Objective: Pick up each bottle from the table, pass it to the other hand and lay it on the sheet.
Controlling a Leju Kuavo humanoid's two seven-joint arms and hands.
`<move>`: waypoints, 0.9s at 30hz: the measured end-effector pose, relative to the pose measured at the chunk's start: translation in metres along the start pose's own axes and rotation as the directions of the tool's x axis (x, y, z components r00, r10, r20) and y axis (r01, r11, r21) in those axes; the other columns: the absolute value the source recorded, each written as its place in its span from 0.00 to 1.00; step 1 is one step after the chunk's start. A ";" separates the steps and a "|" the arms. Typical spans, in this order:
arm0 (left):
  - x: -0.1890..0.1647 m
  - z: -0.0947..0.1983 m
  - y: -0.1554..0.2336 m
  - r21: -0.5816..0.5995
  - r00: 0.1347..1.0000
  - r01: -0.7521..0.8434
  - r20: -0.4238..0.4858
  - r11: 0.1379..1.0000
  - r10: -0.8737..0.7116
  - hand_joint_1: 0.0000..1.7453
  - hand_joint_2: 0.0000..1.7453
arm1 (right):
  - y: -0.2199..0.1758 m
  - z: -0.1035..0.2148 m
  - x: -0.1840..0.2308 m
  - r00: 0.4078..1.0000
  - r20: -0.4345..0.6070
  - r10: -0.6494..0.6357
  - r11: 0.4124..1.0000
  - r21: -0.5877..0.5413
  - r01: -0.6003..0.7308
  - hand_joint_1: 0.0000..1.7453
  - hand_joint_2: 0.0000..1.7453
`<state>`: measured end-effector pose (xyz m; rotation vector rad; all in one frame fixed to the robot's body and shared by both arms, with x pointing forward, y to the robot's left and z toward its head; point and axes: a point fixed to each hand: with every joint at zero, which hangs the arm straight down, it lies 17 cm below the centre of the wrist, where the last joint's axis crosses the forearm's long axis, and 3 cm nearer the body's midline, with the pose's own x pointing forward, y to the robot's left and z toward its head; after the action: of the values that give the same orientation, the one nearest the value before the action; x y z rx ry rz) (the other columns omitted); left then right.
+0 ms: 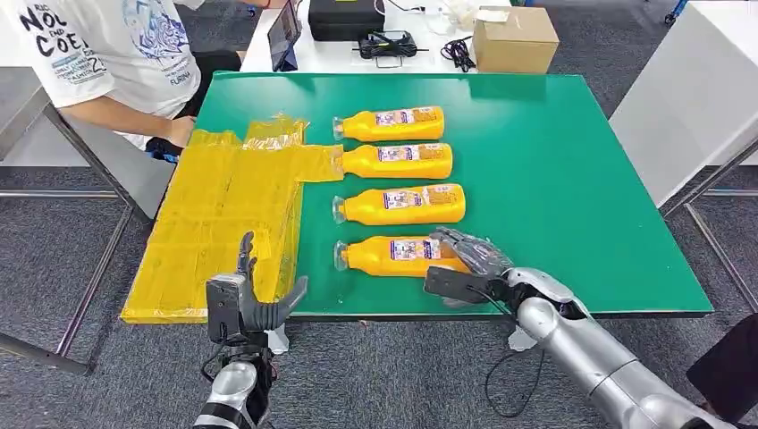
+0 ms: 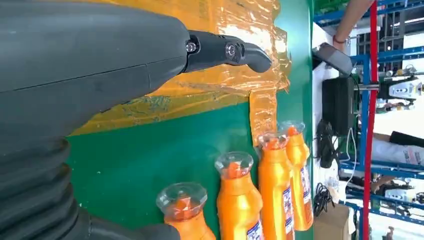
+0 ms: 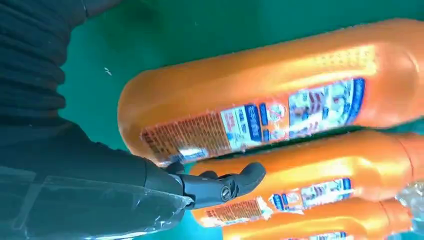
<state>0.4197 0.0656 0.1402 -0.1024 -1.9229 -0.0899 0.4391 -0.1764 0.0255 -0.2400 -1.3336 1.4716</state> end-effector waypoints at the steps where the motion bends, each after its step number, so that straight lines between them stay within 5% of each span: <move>1: 0.000 0.001 -0.001 -0.007 1.000 -0.004 -0.002 1.000 0.004 0.00 1.00 | -0.006 0.000 0.004 0.999 0.023 -0.041 0.999 -0.005 0.041 0.00 1.00; 27: -0.004 0.007 -0.020 -0.071 0.999 -0.027 -0.020 0.997 0.026 0.00 1.00 | 0.006 -0.009 -0.013 0.997 -0.049 -0.060 0.998 0.002 0.060 0.00 1.00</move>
<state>0.4122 0.0460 0.1342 -0.1740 -1.8990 -0.1415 0.4475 -0.1799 0.0116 -0.2301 -1.2884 1.4094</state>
